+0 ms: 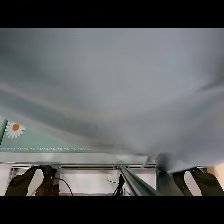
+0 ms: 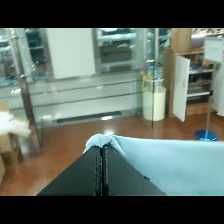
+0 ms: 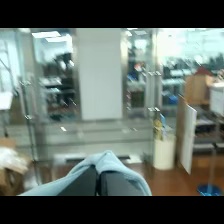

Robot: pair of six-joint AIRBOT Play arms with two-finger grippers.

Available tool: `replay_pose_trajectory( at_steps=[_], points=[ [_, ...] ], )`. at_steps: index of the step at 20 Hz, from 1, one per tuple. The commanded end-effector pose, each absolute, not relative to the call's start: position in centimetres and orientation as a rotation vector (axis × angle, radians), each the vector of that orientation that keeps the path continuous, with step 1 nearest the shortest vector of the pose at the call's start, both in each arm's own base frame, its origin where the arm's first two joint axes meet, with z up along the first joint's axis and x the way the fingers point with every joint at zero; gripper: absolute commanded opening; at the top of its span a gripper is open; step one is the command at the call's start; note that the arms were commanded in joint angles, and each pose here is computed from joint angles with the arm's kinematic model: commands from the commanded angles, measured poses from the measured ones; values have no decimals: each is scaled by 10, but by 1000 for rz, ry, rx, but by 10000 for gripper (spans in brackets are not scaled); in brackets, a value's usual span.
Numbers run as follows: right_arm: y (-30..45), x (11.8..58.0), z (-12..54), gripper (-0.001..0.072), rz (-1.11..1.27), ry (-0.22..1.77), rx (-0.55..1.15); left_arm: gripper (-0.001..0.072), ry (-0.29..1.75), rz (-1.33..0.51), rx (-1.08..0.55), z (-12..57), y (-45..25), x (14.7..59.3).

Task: Fold the shirts.

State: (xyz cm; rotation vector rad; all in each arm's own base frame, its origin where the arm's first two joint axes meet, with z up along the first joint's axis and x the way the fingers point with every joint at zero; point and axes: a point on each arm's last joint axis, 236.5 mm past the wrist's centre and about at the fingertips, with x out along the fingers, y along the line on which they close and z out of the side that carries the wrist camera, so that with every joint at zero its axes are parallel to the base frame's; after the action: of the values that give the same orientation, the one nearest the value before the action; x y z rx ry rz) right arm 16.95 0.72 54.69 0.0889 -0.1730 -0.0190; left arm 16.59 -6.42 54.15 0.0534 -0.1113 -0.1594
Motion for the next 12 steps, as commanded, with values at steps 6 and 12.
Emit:
replay_pose_trajectory(
  at_steps=[6, 12],
  points=[
    [-25, 186, 407, 31, -130, 472, -9, 18, 379, -231, -73, 416, -68, 180],
    [-18, 313, 309, 31, 56, 862, 45, 18, 688, -227, -267, 288, -44, 251]
  ],
)
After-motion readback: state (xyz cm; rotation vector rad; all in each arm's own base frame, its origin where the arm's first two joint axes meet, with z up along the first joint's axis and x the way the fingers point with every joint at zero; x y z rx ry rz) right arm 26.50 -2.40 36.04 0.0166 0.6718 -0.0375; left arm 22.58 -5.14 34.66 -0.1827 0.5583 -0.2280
